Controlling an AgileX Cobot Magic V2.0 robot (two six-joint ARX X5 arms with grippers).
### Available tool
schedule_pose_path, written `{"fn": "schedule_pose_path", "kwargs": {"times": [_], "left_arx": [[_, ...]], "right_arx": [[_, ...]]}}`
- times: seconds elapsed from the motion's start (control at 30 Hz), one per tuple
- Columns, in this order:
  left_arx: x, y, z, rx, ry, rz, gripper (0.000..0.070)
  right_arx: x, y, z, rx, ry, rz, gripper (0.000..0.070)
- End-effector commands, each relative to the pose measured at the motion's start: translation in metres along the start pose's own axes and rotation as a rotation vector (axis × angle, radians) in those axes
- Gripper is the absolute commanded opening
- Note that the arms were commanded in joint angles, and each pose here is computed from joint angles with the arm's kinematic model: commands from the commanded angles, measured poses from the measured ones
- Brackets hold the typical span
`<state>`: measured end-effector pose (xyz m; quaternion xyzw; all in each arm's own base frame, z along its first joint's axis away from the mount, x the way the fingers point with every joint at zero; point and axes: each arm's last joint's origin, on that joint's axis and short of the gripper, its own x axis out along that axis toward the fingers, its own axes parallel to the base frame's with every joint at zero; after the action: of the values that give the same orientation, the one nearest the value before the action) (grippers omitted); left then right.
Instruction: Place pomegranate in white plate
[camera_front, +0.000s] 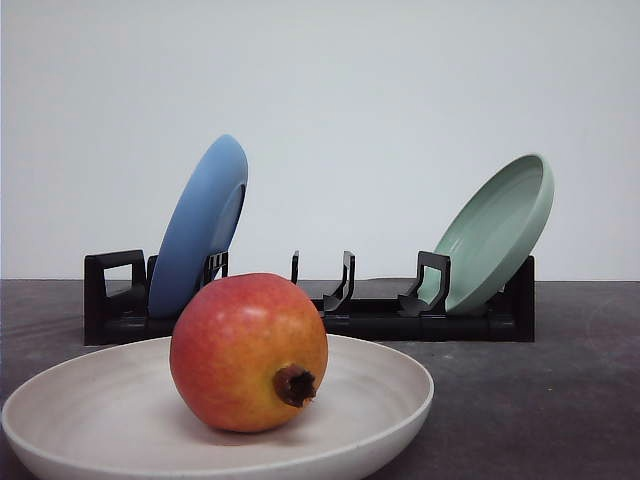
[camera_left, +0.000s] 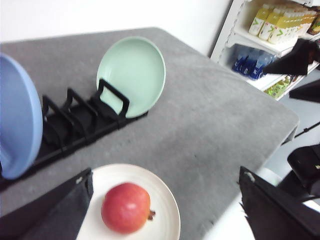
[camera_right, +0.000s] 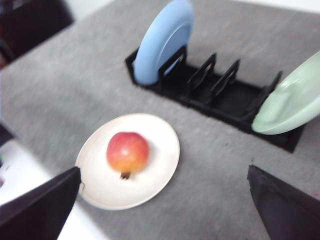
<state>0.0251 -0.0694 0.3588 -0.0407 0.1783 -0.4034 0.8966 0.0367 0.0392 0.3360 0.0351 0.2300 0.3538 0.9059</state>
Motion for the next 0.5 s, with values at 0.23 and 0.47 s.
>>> {"fn": "schedule_pose_path", "kwargs": {"times": [0.23,0.47], "left_arx": [[-0.0007,-0.0012,0.0041,0.060,-0.024,0.025,0.0240],[-0.0008,-0.0008,0.0040,0.078,-0.025,0.035,0.0000]], "right_arx": [[-0.0001,-0.0019,-0.0066,0.006,-0.057,0.009,0.0691],[-0.0001,-0.0020,-0.0066,-0.031,-0.057,0.004,0.0000]]}}
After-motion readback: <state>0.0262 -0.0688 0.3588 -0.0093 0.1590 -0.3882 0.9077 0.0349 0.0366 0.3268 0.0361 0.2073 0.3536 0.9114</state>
